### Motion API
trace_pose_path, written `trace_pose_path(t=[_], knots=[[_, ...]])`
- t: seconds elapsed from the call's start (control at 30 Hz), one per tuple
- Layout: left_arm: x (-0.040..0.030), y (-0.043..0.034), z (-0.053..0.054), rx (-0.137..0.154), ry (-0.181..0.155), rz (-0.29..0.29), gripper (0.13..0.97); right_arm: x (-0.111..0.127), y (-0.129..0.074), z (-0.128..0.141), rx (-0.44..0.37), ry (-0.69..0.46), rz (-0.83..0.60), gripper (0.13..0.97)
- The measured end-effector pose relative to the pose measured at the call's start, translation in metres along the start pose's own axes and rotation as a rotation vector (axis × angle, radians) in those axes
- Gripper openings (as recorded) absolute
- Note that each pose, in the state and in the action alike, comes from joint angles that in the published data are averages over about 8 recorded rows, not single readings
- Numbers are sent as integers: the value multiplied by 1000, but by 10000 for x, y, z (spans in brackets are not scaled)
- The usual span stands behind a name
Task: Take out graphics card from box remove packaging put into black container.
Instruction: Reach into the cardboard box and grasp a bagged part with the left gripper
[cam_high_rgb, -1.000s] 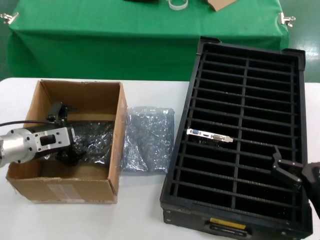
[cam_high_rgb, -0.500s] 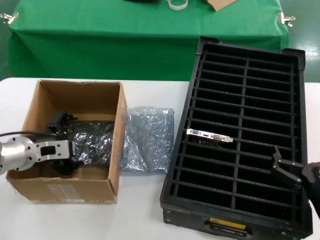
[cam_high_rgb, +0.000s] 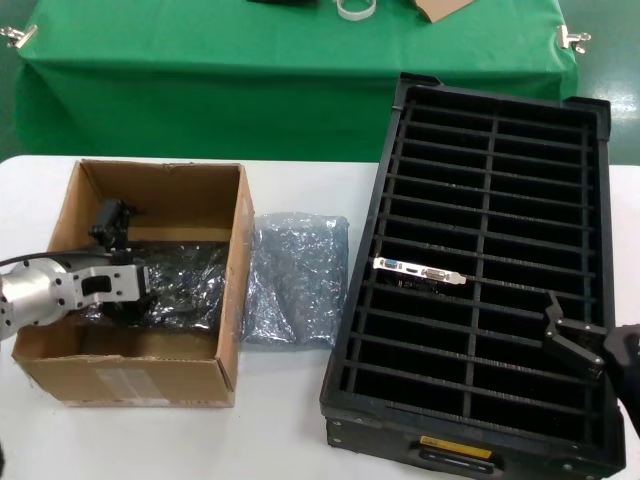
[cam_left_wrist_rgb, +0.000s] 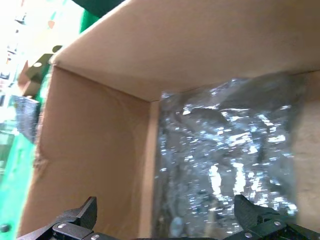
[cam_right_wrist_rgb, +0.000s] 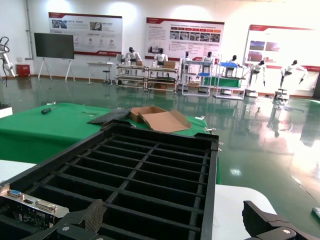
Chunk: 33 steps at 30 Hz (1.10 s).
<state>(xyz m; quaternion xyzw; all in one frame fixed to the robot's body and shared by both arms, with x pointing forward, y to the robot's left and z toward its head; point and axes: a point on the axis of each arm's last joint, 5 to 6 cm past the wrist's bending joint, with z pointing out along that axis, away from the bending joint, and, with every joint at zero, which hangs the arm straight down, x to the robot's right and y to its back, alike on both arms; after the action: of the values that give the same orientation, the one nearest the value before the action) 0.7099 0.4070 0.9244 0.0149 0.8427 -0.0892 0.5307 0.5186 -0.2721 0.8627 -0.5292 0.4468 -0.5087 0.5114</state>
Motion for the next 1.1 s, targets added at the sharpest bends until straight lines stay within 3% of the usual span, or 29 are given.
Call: trace_pose_path(t=[0.17,0.3,0.4,0.5,0.77,0.93,1.1], knots=[[-60,2,2,-24,-58,8,966,0,0,0,0,0,0,966],[-122,23,-18,-28,-70,1,966,0,0,0,0,0,0,966],[-158,55,-52,-6,-44,-4,966,0,0,0,0,0,0,966],[-169,97,-98,33,4,4,966,0,0,0,0,0,0,966],[-120,184,-204,131,130,87,966,0,0,0,0,0,0,966],[-90,186,-211,149,165,137,966,0,0,0,0,0,0,966],[-37,171,-186,135,177,175,966,0,0,0,0,0,0,966]])
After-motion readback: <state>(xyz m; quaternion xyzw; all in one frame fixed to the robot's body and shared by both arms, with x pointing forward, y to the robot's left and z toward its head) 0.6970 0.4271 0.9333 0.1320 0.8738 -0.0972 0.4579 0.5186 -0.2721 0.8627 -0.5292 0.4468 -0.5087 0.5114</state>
